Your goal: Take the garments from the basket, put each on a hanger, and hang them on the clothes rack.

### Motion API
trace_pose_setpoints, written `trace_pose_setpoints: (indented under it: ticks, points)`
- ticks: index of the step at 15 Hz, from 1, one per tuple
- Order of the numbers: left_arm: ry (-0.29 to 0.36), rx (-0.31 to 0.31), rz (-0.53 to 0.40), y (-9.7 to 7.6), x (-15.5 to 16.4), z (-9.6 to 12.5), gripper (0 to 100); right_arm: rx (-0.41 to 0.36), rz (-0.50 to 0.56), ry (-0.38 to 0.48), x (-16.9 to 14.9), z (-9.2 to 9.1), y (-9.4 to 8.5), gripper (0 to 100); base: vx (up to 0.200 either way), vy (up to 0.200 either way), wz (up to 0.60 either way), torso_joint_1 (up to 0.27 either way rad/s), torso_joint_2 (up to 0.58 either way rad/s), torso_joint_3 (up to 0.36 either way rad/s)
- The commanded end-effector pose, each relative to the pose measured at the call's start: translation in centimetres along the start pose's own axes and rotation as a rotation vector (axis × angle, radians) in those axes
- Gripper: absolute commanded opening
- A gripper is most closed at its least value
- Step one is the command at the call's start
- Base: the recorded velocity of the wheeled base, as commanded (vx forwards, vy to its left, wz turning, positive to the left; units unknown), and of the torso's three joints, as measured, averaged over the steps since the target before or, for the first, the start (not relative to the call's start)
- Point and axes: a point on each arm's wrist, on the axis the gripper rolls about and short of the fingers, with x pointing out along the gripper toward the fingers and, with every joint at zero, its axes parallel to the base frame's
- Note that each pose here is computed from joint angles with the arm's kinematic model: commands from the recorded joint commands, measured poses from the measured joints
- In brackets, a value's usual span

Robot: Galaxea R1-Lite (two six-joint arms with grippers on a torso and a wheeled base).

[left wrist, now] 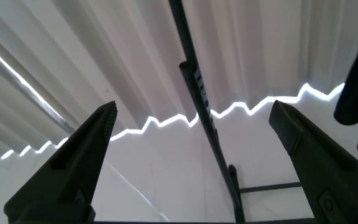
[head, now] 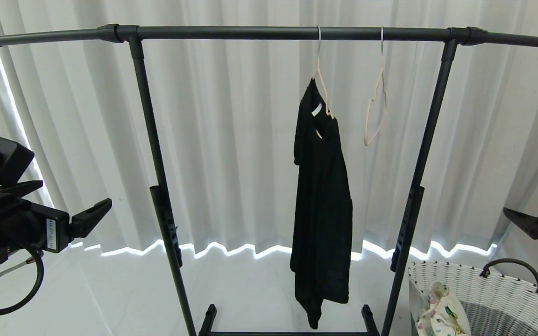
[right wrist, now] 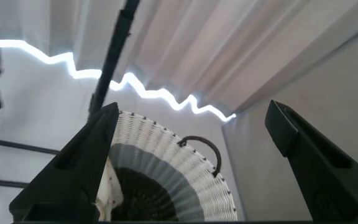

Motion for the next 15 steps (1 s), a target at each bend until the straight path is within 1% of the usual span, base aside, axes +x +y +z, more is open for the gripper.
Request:
trace_pose_setpoints:
  ticks: [1,3,6,7,9,11,13,15]
  points:
    - [0.003,0.000,0.000,0.0,0.0,-0.1,100,-0.003,0.013,0.022,0.2,-0.5,0.3,100,0.000,0.000,0.00,0.000,0.00,0.000]
    - [0.003,0.000,0.000,0.0,0.0,-0.1,100,-0.005,0.036,0.080,0.6,-1.9,0.9,100,0.000,0.000,0.00,0.000,0.00,0.000]
    - [0.003,0.001,-0.005,-0.1,0.0,-0.1,100,0.004,0.053,0.219,2.9,-4.2,1.1,100,0.000,0.000,0.00,0.000,0.00,0.000]
    - [0.002,-0.001,-0.008,-0.1,0.0,-0.1,100,0.004,0.062,0.250,3.7,-4.6,1.3,100,0.000,0.000,0.00,0.000,0.00,0.000]
    - [-0.022,0.002,-0.062,-0.4,-0.1,0.0,100,-0.002,0.101,0.347,5.8,-6.0,2.0,100,0.000,0.000,0.00,0.000,0.00,0.000]
    - [-0.072,0.004,-0.152,-0.6,-0.6,0.2,100,-0.010,0.145,0.419,7.6,-7.3,2.8,100,0.000,0.000,0.00,0.000,0.00,0.000]
    - [-0.085,0.009,-0.183,-0.9,-0.8,0.1,100,-0.020,0.195,0.485,8.7,-8.6,3.8,100,0.000,0.000,0.00,0.000,0.00,0.000]
    - [-0.090,0.012,-0.191,-1.0,-0.9,0.2,100,-0.029,0.275,0.547,9.7,-10.1,5.3,100,0.000,0.000,0.00,0.000,0.00,0.000]
